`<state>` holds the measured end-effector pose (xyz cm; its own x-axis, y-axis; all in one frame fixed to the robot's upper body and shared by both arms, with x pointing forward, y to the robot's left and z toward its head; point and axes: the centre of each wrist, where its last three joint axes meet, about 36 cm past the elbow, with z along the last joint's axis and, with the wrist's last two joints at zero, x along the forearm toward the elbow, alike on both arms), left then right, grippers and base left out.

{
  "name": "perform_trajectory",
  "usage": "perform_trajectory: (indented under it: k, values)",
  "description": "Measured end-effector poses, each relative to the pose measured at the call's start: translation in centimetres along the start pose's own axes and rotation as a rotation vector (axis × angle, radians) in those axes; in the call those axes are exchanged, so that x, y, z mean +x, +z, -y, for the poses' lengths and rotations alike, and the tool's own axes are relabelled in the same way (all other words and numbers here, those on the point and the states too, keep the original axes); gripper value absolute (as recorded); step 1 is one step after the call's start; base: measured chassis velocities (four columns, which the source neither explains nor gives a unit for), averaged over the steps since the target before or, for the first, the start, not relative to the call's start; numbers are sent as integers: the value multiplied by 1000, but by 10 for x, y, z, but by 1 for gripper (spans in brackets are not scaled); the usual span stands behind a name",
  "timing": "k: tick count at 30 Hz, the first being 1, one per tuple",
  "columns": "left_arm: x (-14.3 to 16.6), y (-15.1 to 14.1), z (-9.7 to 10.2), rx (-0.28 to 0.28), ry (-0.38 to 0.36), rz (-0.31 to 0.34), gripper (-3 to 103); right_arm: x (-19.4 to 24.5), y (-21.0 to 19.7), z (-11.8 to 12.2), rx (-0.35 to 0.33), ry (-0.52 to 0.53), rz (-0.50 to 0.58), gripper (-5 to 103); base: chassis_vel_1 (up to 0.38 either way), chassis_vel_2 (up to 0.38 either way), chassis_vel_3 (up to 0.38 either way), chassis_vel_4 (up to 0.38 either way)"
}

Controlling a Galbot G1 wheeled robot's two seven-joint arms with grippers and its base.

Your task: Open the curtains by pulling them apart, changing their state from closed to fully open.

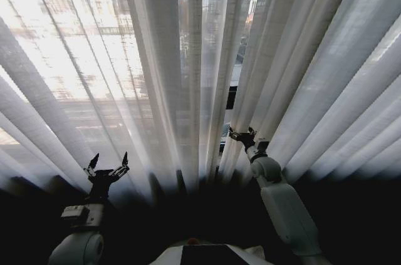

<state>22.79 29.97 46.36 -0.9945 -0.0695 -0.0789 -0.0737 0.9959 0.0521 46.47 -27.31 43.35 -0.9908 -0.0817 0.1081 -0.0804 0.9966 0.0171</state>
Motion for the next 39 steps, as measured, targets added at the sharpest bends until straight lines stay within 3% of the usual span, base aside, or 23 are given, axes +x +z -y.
perform_trajectory:
  k: [2,3,5,11,12,15,17,21,25,39]
  values:
    - [1,0,1,2,0,1,100,1,1,0,0,-2,-2,90,0,0,0,0]
    - [2,1,1,3,0,2,100,1,1,0,1,-2,-4,78,0,0,0,0]
    - [2,1,1,2,-1,4,100,2,1,1,1,-2,-5,78,0,0,0,0]
    - [3,1,1,1,-5,7,100,6,-4,4,-32,-15,6,51,0,0,0,0]
    - [3,1,1,1,-5,7,100,6,-4,4,-32,-15,6,51,0,0,0,0]
    - [3,1,2,4,-9,7,100,9,-5,6,-46,-19,6,35,0,0,0,0]
    - [3,2,2,5,-9,7,100,9,-6,6,-46,-19,6,35,0,0,0,0]
    - [4,0,3,3,-10,13,100,12,-9,8,-45,-19,15,13,0,0,0,0]
    - [5,-1,3,2,-10,15,100,15,-10,9,-45,-18,18,4,0,0,0,0]
    - [5,-2,4,0,-4,21,100,31,-26,3,-55,-40,68,0,0,0,0,0]
